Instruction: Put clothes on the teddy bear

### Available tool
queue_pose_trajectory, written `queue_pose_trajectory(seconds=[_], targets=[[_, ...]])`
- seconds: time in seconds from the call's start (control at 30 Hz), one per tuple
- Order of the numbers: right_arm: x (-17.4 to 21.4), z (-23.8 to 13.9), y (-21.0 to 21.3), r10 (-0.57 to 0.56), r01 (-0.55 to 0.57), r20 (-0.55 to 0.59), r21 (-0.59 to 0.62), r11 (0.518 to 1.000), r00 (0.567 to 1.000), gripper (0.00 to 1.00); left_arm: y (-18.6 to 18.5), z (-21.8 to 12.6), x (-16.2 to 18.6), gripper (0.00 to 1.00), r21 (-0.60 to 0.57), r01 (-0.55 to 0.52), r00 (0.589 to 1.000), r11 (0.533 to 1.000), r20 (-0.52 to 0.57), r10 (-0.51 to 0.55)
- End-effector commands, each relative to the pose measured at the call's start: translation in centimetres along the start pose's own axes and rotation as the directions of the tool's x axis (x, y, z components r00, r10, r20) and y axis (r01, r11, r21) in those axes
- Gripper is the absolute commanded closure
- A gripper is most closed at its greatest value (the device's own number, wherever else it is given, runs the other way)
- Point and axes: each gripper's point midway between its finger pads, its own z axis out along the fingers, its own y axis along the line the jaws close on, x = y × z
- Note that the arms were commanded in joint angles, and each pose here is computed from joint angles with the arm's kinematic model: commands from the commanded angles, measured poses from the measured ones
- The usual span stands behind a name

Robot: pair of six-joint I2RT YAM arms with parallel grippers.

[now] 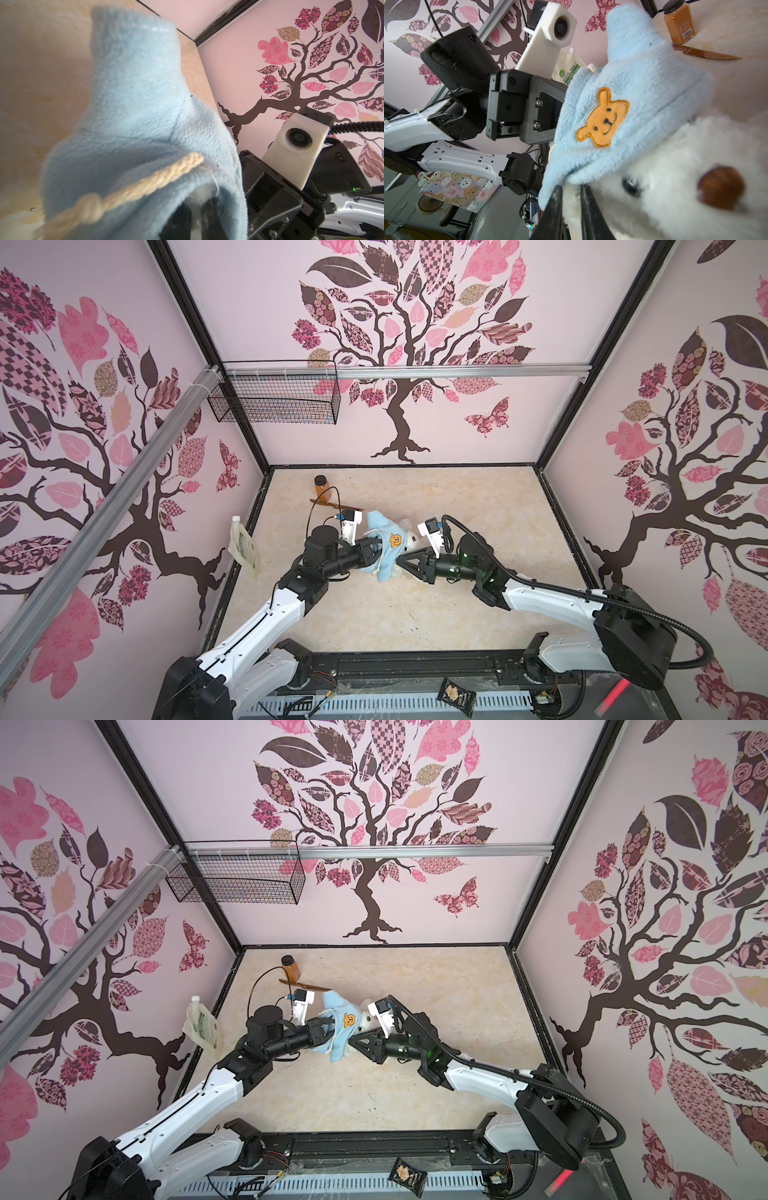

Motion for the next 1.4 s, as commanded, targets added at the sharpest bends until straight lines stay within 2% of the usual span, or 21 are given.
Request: queue_pose_trajectory(seconds=[0.0,0.4,0.6,0.73,0.87,1.03,1.23,1.37], targets=[[-0.8,0.8,0.4,-0.019,0.019,0.021,-0.019,1.000,1.000,0.80,-0.7,0.1,0.0,1.00,0.038,-0.018,1.000,0.999,0.016,0.018],[-1.6,1.3,0.9,-0.027,0.029,0.044,-0.037,0.999,0.999,0.75,-0.6,0.4,0.5,1.00,0.035,-0.019,1.000,0.999,0.004,0.019],[-2.3,1.8,0.7,-0.021,0.022,0.057,-0.026,0.999,0.998,0.76,-0.6,0.5,0.8,1.00,0.035,-0.024,1.000,0.999,-0.003,0.024],[-2.6,1.9,0.1,-0.018,0.017,0.069,0.007,1.000,0.997,0.83,-0.7,0.5,0.7,1.00,0.037,-0.029,1.000,0.999,0.002,0.029],[-2.4,1.7,-0.3,-0.010,0.008,0.073,0.030,1.000,0.997,0.95,-0.6,0.4,0.7,1.00,0.030,-0.031,1.000,0.999,0.006,0.031],[-0.7,0.8,-1.2,0.018,-0.020,0.038,0.070,0.997,0.999,1.00,0.5,0.0,-0.8,1.00,-0.043,-0.026,0.995,0.999,0.093,0.030],[1.4,-1.0,0.0,0.042,-0.042,-0.006,0.024,0.999,0.999,1.00,2.7,-0.4,-2.8,1.00,-0.133,0.053,0.976,0.990,0.216,-0.023],[3.2,-1.8,-1.2,0.073,-0.071,-0.026,0.065,0.995,0.997,1.00,2.2,-0.1,-4.0,1.00,-0.091,0.085,0.964,0.992,0.258,-0.059]])
